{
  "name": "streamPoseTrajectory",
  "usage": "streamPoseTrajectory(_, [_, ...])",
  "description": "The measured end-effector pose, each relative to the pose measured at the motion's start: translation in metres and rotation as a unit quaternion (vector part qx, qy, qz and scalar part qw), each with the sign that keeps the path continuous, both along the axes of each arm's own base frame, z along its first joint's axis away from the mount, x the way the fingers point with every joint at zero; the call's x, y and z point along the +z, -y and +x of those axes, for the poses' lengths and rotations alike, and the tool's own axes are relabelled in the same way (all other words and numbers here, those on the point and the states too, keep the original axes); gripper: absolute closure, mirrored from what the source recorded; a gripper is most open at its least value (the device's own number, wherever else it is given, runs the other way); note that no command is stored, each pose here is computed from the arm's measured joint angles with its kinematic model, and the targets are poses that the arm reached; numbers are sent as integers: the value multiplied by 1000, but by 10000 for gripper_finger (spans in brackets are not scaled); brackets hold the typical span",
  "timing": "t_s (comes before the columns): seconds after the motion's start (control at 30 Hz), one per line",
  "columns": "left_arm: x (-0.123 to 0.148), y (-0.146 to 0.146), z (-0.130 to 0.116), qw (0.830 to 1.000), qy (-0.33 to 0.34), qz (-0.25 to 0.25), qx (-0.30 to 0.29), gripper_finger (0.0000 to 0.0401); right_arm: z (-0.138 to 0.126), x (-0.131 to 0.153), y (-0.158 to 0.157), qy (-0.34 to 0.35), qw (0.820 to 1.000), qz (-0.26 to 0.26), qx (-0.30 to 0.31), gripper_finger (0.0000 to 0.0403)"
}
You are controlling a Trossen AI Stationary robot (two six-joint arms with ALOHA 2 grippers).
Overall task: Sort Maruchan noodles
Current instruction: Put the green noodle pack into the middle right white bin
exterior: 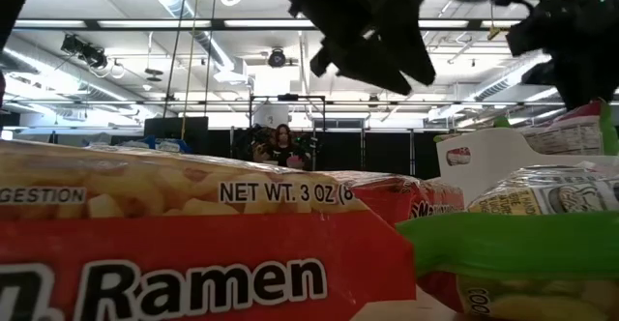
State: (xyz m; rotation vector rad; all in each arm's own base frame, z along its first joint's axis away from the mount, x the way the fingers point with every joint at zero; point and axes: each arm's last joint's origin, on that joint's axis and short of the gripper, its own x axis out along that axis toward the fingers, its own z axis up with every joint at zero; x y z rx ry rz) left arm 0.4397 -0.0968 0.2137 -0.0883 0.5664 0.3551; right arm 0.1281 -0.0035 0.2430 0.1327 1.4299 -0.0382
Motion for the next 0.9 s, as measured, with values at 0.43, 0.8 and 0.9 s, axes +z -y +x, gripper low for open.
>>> streamPoseTrajectory(0.43, [-66, -12, 18, 994, -78, 62, -42, 214, 50, -46, -13, -132, 987, -39, 88, 276])
streamPoseTrajectory(0.8, [-113, -38, 48, 992, -8, 112, -63, 214, 72, -84, -18, -102, 992, -29, 65, 276])
streamPoseTrajectory(0.9, [-109, -39, 50, 989, 8, 124, -77, 214, 72, -85, -19, -105, 992, -16, 62, 276])
